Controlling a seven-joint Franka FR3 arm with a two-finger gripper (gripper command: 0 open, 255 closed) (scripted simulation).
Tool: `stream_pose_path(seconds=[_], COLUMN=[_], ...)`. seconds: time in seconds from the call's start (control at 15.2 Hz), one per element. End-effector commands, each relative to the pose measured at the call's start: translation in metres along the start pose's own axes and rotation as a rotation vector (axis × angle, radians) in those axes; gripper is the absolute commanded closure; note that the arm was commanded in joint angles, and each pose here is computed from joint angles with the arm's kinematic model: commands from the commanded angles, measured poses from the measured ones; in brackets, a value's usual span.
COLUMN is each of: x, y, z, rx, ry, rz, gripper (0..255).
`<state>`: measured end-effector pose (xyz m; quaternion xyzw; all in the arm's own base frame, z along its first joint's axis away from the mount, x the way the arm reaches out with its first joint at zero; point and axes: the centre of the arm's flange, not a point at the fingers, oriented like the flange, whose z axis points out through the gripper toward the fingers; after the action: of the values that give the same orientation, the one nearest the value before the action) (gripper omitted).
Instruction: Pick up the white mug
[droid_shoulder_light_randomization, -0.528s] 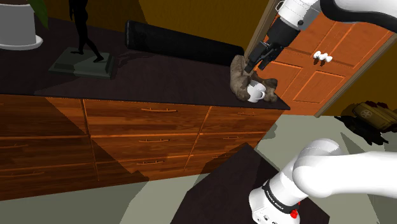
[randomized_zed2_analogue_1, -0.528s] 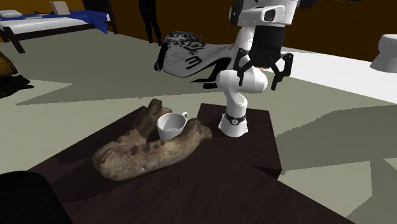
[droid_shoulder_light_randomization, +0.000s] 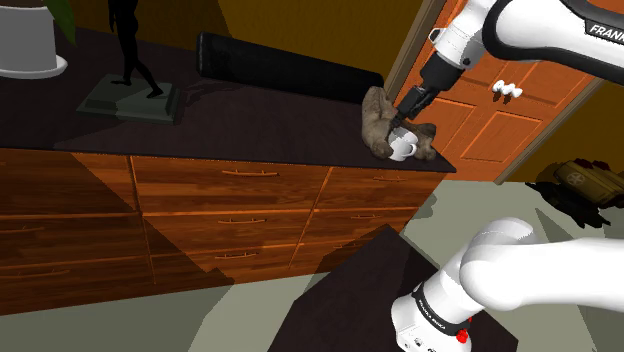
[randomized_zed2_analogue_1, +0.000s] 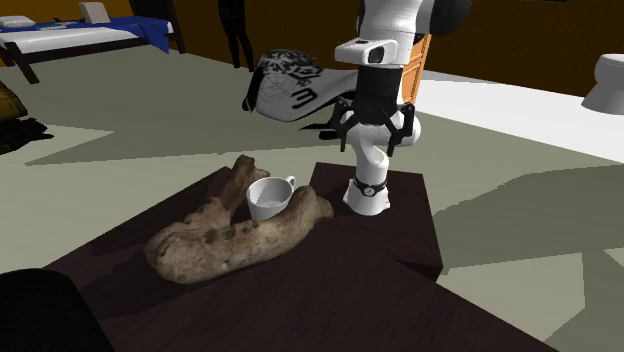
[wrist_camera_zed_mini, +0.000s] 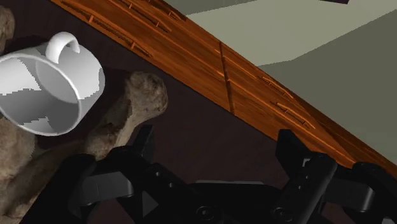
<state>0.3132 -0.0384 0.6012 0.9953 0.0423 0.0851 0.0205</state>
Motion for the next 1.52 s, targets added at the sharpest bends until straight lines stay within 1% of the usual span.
stream_pose_path(seconds=[0.0, 0.73, 0.79, 1.25, 1.39, 1.45], x=[0.001, 0.011, 0.012, 0.006, 0.005, 0.006], y=[0.025, 0.146, 0.151, 0.149, 0.149, 0.150], z=[0.016, 0.096, 0.100, 0.136, 0.139, 0.139], rx=[0.001, 0.011, 0.012, 0.012, 0.012, 0.011], ry=[-0.007, -0.045, -0.047, -0.047, -0.047, -0.047], rz=[-0.038, -0.229, -0.237, -0.237, -0.236, -0.236], gripper=[0, 0, 0, 0, 0, 255])
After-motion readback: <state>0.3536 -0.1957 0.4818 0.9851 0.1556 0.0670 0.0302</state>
